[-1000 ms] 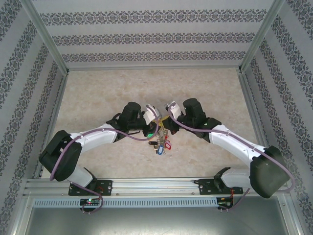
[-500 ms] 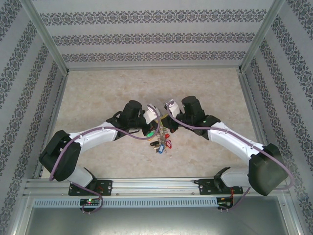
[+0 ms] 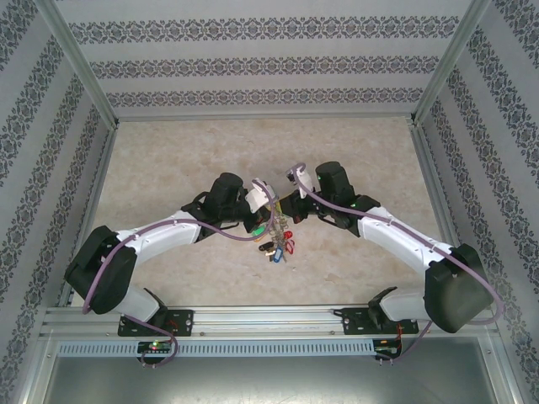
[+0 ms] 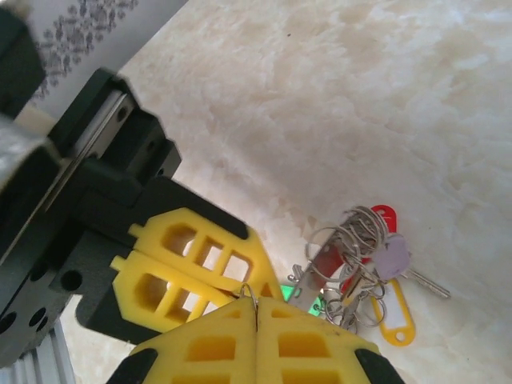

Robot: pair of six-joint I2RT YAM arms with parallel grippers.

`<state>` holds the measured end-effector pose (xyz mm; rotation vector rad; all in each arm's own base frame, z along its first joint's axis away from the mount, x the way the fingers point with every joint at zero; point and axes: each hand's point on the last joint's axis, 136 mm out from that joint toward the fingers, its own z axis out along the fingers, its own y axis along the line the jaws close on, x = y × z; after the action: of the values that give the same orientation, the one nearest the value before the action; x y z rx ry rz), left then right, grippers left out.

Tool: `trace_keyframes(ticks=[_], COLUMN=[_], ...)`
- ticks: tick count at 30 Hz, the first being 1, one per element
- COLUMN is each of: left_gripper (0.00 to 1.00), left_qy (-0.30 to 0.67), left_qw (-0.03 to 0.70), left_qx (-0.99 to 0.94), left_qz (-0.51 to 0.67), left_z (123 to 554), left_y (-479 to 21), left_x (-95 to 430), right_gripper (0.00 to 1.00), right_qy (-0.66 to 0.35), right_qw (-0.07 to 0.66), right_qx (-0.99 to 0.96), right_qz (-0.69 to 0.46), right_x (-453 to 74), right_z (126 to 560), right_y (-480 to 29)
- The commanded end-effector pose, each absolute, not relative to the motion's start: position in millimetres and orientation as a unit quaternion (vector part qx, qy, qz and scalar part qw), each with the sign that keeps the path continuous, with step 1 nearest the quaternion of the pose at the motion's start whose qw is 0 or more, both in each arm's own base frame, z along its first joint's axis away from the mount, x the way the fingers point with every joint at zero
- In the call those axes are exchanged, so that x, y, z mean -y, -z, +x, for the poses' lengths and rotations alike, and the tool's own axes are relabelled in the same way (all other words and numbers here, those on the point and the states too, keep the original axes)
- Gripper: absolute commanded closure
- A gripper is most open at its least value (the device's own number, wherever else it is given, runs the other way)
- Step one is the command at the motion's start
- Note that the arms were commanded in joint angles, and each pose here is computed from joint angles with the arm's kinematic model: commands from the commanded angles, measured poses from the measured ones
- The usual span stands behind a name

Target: Put the keys on the keyring

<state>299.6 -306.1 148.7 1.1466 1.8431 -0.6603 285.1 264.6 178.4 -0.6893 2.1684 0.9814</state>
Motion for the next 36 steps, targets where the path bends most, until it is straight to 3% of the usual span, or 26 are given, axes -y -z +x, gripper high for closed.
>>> trace_keyframes(ticks=[1, 24, 36], left_gripper=[1.0, 1.0, 1.0], left_qy=[0.281, 0.322, 0.324], left_qw=[0.459, 0.47, 0.481], left_qx=[-0.709, -0.666, -0.656], left_qz=[0.457, 0.482, 0.484], left_z=[298, 284, 281], left_y=[-171, -188, -198], left_x=[315, 327, 330], right_gripper=[1.0, 1.0, 0.91], right_qy=[-0.373, -0.392, -0.412], right_qw=[0.309, 0.277, 0.262], right_qx=[-0.844, -0.835, -0.83], right_qz=[-0.229, -0.269, -0.27], right_x=[-256, -263, -269], right_z=[287, 255, 253], right_y=[-168, -167, -170])
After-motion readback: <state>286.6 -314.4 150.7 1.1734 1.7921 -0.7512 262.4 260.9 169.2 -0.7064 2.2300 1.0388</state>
